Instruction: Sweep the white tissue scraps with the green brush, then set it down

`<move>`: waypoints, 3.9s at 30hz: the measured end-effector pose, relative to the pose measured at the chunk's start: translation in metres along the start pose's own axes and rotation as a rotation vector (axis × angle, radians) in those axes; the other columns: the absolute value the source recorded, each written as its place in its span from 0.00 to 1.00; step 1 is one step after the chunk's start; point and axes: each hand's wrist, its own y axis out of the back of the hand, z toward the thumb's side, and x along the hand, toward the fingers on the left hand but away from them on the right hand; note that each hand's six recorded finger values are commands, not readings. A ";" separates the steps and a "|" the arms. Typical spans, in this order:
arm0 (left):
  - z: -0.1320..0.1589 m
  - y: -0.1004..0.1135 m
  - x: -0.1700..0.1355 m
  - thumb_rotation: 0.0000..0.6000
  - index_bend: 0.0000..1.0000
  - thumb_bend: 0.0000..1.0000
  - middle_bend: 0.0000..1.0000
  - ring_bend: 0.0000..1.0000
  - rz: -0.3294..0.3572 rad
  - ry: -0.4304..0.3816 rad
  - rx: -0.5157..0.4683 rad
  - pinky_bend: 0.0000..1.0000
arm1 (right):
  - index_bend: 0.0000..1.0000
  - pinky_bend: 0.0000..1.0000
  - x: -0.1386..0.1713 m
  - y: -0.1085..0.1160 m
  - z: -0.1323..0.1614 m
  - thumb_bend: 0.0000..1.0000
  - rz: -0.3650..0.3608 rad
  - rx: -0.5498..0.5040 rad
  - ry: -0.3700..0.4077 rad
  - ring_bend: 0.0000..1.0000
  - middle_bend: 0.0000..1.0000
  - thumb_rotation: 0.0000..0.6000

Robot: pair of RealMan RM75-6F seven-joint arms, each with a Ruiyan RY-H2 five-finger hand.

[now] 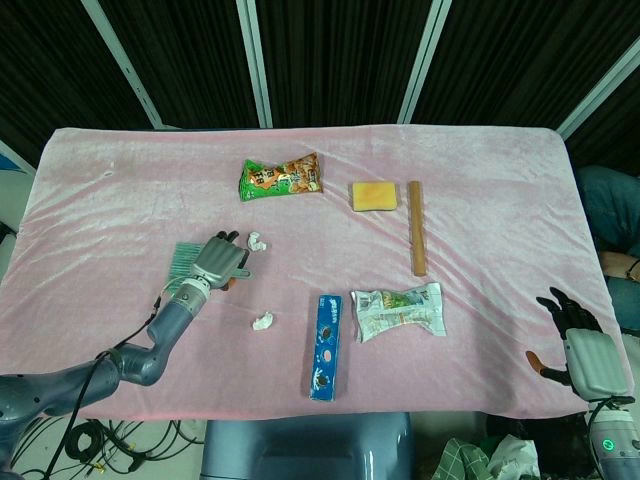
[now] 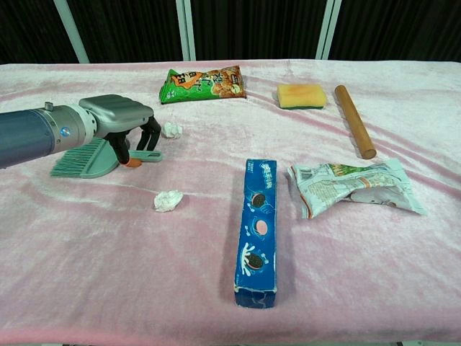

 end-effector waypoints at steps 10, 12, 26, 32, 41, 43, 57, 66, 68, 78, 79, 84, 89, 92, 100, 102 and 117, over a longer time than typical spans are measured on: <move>0.002 -0.001 -0.001 1.00 0.54 0.34 0.56 0.12 -0.003 -0.006 0.010 0.21 | 0.18 0.15 0.000 0.000 0.001 0.19 0.001 0.000 0.002 0.10 0.04 1.00; 0.002 -0.002 -0.001 1.00 0.54 0.34 0.56 0.13 -0.007 -0.006 0.011 0.21 | 0.18 0.15 0.000 0.000 0.000 0.19 0.000 0.000 0.001 0.10 0.04 1.00; -0.001 -0.005 -0.002 1.00 0.55 0.34 0.56 0.13 -0.011 0.006 0.010 0.21 | 0.18 0.15 0.000 0.000 0.001 0.19 -0.002 -0.006 0.003 0.10 0.04 1.00; 0.000 -0.005 -0.002 1.00 0.55 0.34 0.56 0.13 -0.013 0.000 0.013 0.21 | 0.18 0.15 0.000 0.000 0.001 0.19 -0.001 -0.006 0.001 0.10 0.04 1.00; -0.003 0.000 -0.006 1.00 0.56 0.36 0.56 0.13 0.011 -0.003 0.003 0.21 | 0.18 0.15 0.000 0.000 0.000 0.19 0.001 -0.007 -0.001 0.10 0.04 1.00; -0.003 0.004 -0.008 1.00 0.56 0.37 0.56 0.13 0.024 -0.008 -0.003 0.21 | 0.18 0.15 0.000 0.000 0.001 0.19 0.001 -0.005 0.000 0.10 0.04 1.00; -0.011 0.041 -0.049 1.00 0.58 0.37 0.57 0.16 0.126 -0.045 -0.078 0.22 | 0.18 0.15 0.000 -0.001 0.001 0.19 0.006 -0.005 -0.002 0.10 0.04 1.00; 0.004 0.069 -0.098 1.00 0.59 0.37 0.59 0.19 0.191 -0.123 -0.330 0.24 | 0.18 0.15 0.001 -0.001 0.001 0.19 0.004 -0.002 -0.002 0.10 0.04 1.00; 0.008 0.073 -0.107 1.00 0.59 0.37 0.59 0.19 0.192 -0.146 -0.402 0.24 | 0.18 0.15 0.001 -0.001 0.001 0.19 0.004 -0.001 -0.002 0.10 0.04 1.00; 0.033 0.074 -0.130 1.00 0.61 0.37 0.61 0.22 0.199 -0.216 -0.663 0.24 | 0.18 0.15 0.001 -0.002 0.001 0.19 0.005 -0.001 -0.001 0.10 0.04 1.00; 0.036 0.073 -0.131 1.00 0.61 0.37 0.61 0.22 0.209 -0.212 -0.656 0.24 | 0.18 0.15 0.001 -0.002 0.001 0.19 0.005 -0.001 -0.001 0.10 0.04 1.00; 0.055 0.069 -0.130 1.00 0.61 0.37 0.62 0.22 0.244 -0.180 -0.612 0.24 | 0.18 0.15 0.001 -0.001 0.001 0.19 0.004 -0.002 -0.001 0.10 0.04 1.00; 0.076 0.064 -0.124 1.00 0.62 0.37 0.62 0.22 0.254 -0.148 -0.638 0.24 | 0.18 0.15 0.001 -0.002 0.001 0.19 0.007 -0.002 0.000 0.10 0.04 1.00; 0.082 0.060 -0.121 1.00 0.62 0.37 0.62 0.22 0.262 -0.137 -0.655 0.24 | 0.18 0.15 0.001 -0.002 0.001 0.19 0.006 -0.001 -0.001 0.10 0.04 1.00; 0.083 0.057 -0.117 1.00 0.63 0.37 0.62 0.22 0.318 -0.102 -0.703 0.24 | 0.18 0.15 0.001 -0.002 0.001 0.19 0.007 -0.007 -0.003 0.10 0.04 1.00; 0.084 0.055 -0.115 1.00 0.63 0.37 0.62 0.22 0.334 -0.100 -0.710 0.24 | 0.18 0.15 0.001 -0.002 0.001 0.19 0.006 -0.008 -0.003 0.10 0.04 1.00; 0.094 0.034 -0.090 1.00 0.64 0.37 0.63 0.22 0.240 -0.167 -0.796 0.24 | 0.18 0.15 0.001 -0.001 0.000 0.19 0.005 -0.021 -0.009 0.10 0.04 1.00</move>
